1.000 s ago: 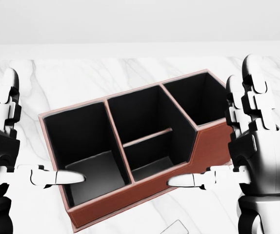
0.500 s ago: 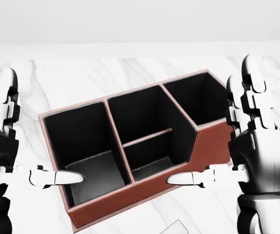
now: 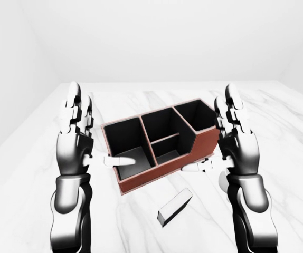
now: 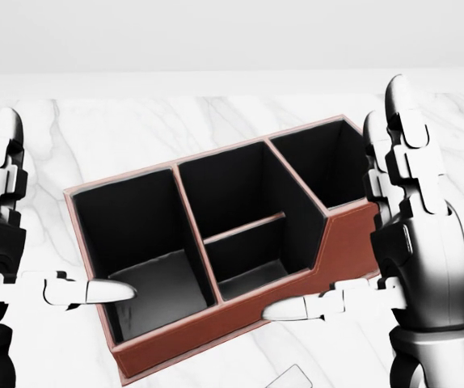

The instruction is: Pick up the book and place it in the front compartment of the caddy.

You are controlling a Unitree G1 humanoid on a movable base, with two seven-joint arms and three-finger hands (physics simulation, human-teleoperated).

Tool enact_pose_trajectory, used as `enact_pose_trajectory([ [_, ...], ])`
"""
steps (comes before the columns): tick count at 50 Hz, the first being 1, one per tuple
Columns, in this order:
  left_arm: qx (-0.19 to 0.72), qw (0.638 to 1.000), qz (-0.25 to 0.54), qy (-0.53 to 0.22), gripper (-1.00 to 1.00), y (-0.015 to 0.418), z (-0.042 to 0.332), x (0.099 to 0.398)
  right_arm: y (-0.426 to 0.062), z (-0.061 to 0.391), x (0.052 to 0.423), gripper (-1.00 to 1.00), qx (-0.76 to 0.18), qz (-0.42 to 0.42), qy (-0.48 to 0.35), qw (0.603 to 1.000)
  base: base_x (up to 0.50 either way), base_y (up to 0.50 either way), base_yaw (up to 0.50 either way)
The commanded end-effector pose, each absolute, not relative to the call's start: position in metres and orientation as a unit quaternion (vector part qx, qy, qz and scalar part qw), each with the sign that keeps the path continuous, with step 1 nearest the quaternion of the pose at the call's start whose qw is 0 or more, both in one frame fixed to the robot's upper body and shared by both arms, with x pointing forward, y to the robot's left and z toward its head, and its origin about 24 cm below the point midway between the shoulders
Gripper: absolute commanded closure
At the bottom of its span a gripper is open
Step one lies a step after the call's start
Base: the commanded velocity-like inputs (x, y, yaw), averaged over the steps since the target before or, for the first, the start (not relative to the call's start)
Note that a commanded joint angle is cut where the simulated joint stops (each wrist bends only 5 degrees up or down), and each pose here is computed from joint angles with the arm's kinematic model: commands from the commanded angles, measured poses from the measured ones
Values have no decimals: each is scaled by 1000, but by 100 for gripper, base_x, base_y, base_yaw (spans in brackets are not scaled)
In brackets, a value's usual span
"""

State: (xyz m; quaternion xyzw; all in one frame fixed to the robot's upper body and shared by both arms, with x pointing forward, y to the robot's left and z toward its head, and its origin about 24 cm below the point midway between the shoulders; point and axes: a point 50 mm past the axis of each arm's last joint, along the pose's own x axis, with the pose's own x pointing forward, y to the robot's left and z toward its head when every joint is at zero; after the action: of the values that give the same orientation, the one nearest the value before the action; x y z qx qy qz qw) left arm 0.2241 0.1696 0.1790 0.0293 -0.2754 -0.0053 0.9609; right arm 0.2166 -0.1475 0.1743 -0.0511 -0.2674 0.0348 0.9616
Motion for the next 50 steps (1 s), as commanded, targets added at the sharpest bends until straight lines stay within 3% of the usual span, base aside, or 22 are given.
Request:
enact_pose_trajectory([
  [1,30,960,-2,-278,-100,172,181,226,-142,183,212,-100,-80,49,-287,953,0,0,0],
  [50,29,963,4,-268,-100,175,177,231,-135,191,201,-100,-238,105,-287,922,0,0,0],
])
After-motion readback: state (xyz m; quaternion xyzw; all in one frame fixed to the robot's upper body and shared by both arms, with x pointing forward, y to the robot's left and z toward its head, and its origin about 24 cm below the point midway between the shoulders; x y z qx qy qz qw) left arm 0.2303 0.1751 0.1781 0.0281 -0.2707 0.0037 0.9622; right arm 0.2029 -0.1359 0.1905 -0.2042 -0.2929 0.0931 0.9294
